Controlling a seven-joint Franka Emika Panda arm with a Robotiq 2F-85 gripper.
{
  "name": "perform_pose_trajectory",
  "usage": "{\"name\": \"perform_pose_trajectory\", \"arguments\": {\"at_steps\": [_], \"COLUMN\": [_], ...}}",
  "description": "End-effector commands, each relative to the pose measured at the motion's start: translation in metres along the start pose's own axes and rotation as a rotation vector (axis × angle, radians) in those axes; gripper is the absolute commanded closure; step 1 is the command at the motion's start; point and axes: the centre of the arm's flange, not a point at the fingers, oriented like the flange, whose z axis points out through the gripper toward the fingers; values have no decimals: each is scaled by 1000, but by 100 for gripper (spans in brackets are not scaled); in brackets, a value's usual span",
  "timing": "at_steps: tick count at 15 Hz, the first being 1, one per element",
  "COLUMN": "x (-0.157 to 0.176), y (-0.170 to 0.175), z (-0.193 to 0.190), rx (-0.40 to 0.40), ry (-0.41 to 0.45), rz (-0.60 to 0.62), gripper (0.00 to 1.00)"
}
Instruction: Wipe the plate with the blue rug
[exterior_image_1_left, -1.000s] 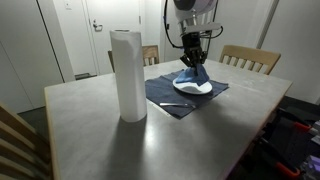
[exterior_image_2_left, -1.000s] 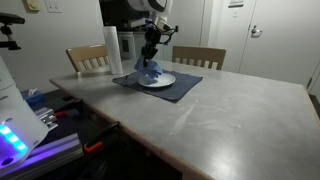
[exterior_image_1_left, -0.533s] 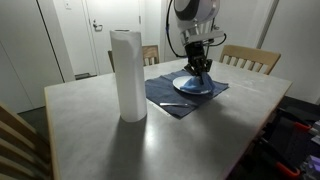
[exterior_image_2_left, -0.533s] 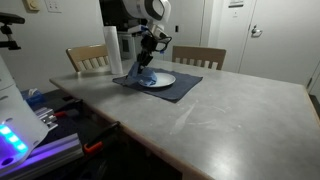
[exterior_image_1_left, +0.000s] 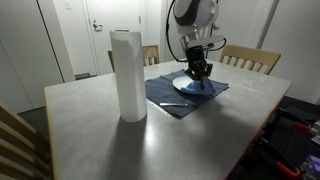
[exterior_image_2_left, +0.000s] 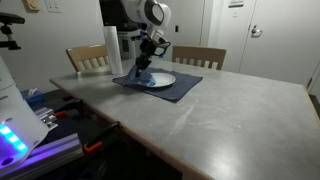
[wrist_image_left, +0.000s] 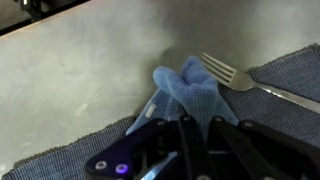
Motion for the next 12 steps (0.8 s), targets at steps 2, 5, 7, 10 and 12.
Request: {"name": "perform_pose_trajectory", "arguments": {"at_steps": [2,5,7,10,12], "x": [0,3,7,7,6], "y": [6,8,8,6,10], "z": [2,4,9,13,16], "rx": [20,30,65,109,125], "ry": [-10,-9,-12,-44,-58], "rz": [-1,-1,-10,-6,6], "gripper": [98,98,98,98,98]}}
